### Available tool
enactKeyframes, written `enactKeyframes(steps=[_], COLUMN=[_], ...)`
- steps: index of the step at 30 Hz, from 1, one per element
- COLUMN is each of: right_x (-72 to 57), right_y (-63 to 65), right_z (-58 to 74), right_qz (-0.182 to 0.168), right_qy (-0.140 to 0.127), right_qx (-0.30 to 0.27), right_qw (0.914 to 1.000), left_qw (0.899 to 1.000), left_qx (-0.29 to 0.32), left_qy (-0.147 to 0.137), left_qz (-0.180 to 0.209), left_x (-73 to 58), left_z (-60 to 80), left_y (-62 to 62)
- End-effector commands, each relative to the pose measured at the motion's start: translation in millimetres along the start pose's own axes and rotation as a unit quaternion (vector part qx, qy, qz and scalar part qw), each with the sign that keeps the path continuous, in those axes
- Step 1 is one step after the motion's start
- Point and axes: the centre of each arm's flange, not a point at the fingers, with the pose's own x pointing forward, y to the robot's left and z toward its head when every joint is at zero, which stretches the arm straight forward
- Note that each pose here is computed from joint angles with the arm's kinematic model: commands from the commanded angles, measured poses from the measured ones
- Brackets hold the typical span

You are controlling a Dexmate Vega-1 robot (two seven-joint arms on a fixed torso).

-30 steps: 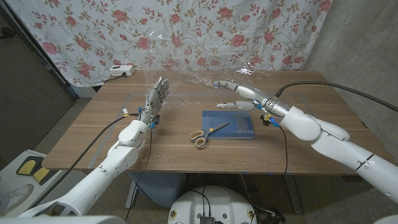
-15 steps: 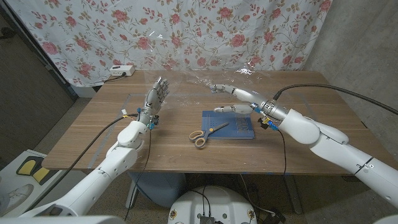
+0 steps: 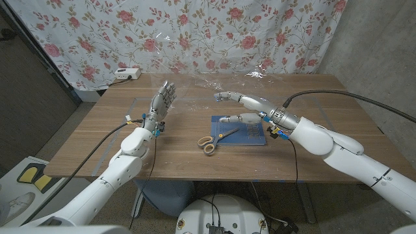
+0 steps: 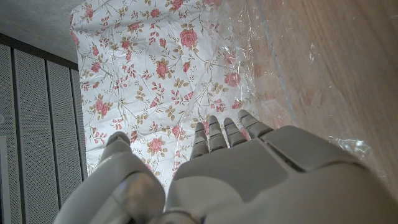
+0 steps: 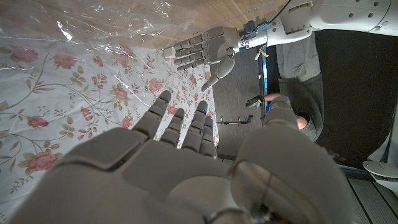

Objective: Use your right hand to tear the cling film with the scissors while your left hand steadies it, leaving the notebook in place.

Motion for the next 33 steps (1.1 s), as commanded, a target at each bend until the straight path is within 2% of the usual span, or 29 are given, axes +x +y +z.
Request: enactKeyframes(steps=[1, 16, 22, 24, 33], right_x=[2.3, 9.4, 13.3, 14.2, 17.0], right_y=[3.4, 7.4, 9.5, 9.8, 10.1], right_z=[23.6, 34.5, 36.2, 36.9, 37.1], right_qz=[0.006, 0.025, 0.031, 0.036, 0.033], right_qy=[-0.003, -0.002, 0.000, -0.006, -0.008], right_qx=[-0.046, -0.097, -0.114, -0.120, -0.143], right_qw=[0.9989, 0.9950, 0.9930, 0.9921, 0.9891], left_qw=[1.000, 1.000, 1.000, 1.000, 1.000], left_qx=[-0.004, -0.005, -0.006, -0.006, -0.005], left_qy=[-0.001, -0.003, -0.002, -0.002, -0.001], left_qz=[-0.003, -0.005, -0.007, -0.008, -0.008], left_x=[-7.0, -9.3, -9.6, -9.9, -11.6], left_z=[0.6, 0.5, 0.1, -0.4, -0.8], left_y=[1.1, 1.4, 0.6, 0.3, -0.7])
